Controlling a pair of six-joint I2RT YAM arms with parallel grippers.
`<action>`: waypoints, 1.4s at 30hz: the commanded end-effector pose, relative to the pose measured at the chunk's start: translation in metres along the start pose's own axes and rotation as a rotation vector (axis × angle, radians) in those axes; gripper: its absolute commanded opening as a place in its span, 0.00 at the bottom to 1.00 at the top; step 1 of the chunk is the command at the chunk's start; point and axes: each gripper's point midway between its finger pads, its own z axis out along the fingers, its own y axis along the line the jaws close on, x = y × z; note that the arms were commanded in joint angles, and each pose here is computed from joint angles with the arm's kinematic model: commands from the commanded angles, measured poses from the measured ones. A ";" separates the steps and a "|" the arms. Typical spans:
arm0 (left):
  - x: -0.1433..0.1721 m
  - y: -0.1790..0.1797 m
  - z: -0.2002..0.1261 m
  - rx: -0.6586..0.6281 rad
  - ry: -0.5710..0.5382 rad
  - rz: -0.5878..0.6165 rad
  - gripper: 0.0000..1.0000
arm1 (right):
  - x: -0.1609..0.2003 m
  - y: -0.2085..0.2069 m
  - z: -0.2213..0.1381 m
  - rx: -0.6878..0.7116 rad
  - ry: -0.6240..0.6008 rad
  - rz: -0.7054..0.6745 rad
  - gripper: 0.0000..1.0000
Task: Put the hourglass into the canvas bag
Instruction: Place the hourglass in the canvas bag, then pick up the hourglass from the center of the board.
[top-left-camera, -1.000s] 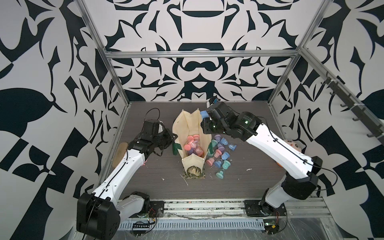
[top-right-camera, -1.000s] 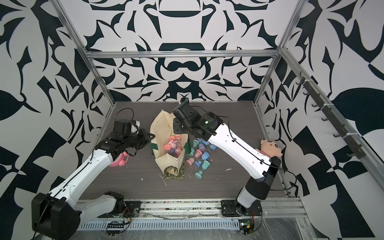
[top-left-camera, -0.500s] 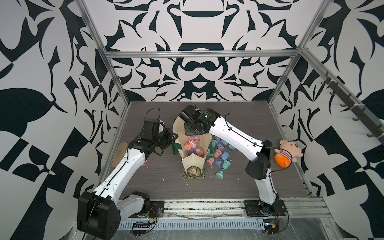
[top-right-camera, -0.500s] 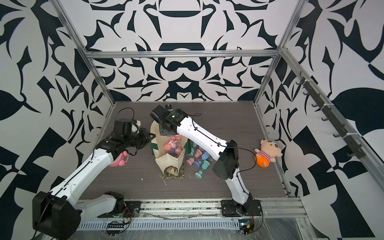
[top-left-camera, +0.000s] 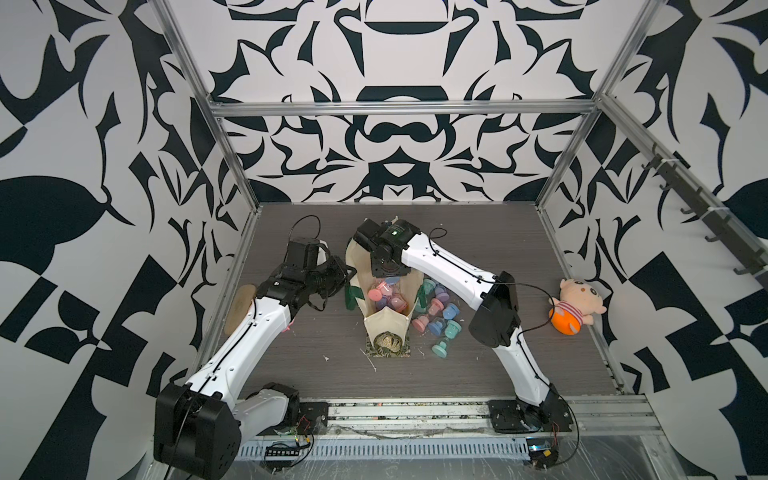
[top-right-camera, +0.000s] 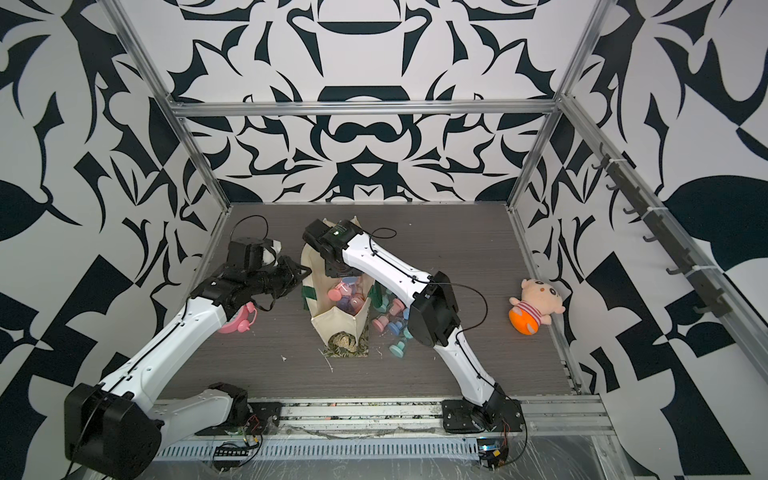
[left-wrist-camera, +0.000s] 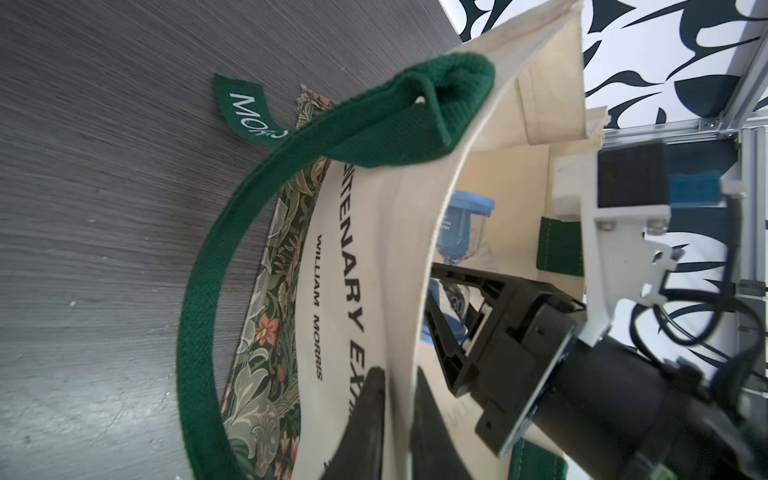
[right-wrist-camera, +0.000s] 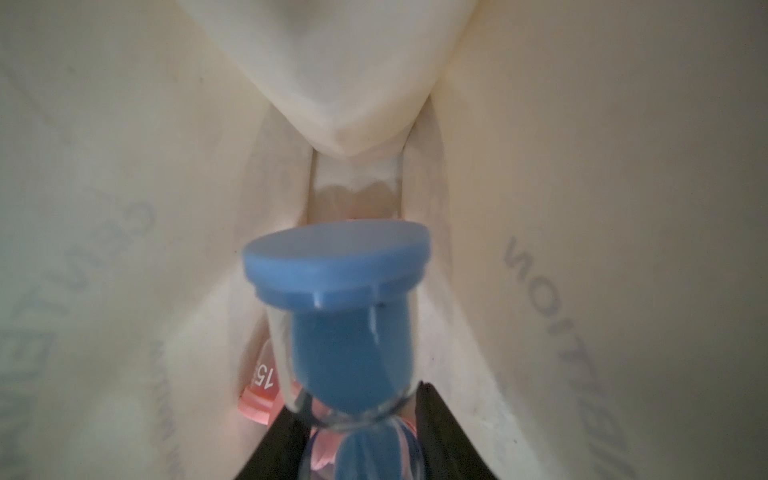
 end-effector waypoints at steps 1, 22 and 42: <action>-0.005 -0.007 -0.003 0.020 -0.015 0.026 0.19 | -0.014 0.004 -0.037 -0.068 -0.074 0.020 0.57; -0.004 -0.006 -0.012 0.007 -0.038 0.027 0.18 | -0.026 -0.017 -0.185 -0.236 -0.454 -0.065 0.68; -0.005 -0.005 -0.011 0.007 -0.038 0.018 0.17 | 0.027 -0.209 -0.016 -0.219 -0.045 0.225 0.68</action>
